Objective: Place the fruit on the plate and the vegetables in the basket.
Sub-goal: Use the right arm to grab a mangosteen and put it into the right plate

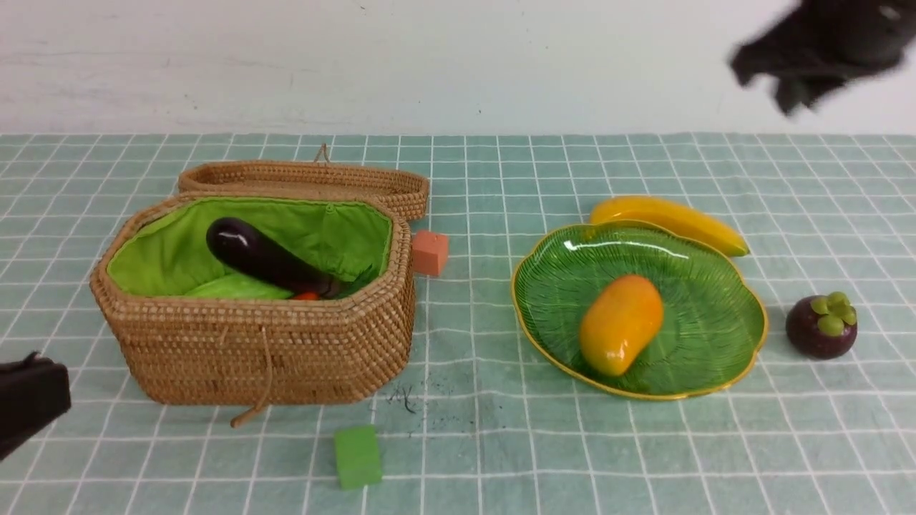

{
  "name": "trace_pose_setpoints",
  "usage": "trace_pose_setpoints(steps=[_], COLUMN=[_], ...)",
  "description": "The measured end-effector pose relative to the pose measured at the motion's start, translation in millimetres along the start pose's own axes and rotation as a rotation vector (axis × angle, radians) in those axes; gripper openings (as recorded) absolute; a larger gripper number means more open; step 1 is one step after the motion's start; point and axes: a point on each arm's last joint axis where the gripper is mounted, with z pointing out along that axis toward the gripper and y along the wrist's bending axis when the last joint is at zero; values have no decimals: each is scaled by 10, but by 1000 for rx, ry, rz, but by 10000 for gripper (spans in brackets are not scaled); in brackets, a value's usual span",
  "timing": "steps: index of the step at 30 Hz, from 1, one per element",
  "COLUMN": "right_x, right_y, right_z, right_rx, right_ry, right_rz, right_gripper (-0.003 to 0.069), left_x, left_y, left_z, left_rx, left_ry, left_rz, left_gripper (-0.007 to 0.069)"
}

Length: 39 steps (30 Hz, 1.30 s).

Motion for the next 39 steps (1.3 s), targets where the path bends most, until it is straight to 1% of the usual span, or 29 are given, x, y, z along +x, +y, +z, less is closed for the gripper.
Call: trace_pose_setpoints(steps=[1,2,3,5,7,10,11,12,13,15,18,20,22,25,26,27,28,29,34,35,37,38,39], right_x=[93,113,247,400,503,562,557,565,568,584,616,665,700,749,749,747,745,745,737,689,639,516,458], right_y=[-130,-164,-366,-607,-769,-897,-905,-927,-935,-945,-953,-953,-950,-944,-945,-945,-946,-946,-916,-891,-870,-782,-728], right_z=[143,172,398,728,1025,1322,1362,1508,1597,1778,1992,2198,2297,2417,2425,2426,2426,2426,2357,2242,2134,1892,1761], right_rx=[3,3,-6,-29,-66,-102,-108,-116,-116,-111,-106,-104,-104,-107,-107,-108,-109,-111,-144,-172,-191,-233,-252], right_ry=[58,69,131,170,184,177,168,162,158,156,156,166,180,198,194,192,189,188,217,213,196,145,117], right_rz=[74,88,178,285,356,412,425,432,435,436,431,435,431,396,379,373,354,344,360,380,392,404,401], right_gripper=[122,122,134,190,286,475,488,576,622,666,672,653,629,573,552,548,519,506,506,506,506,506,506], left_x=[-3,-3,-5,-8,-10,-15,-15,-15,-15,-15,-15,-15,-15,-15,-15,-15,-15,-15,-15,-18,-23,-37,-47], left_y=[-4,-4,-7,-11,-14,-16,-17,-17,-17,-17,-17,-17,-17,-17,-17,-17,-17,-17,-17,-18,-20,-26,-30], left_z=[0,0,3,16,22,22,22,22,22,22,22,22,22,22,22,22,22,22,22,22,22,21,21], left_rx=[5,4,7,8,10,12,12,12,12,12,12,12,12,12,12,12,12,12,12,14,16,22,27], left_ry=[-3,-3,-5,-4,-3,-9,-9,-9,-9,-9,-9,-9,-9,-9,-9,-9,-9,-9,-9,-13,-18,-34,-45], left_rz=[11,14,24,33,34,35,34,34,34,34,34,34,34,34,34,34,34,34,34,34,34,34,34], left_gripper=[-13,-13,-13,-11,-11,-11,-11,-11,-11,-10,-10,-8,-8,-8,-8,-8,-8,-8,-5,-5,-5,-3,-3])
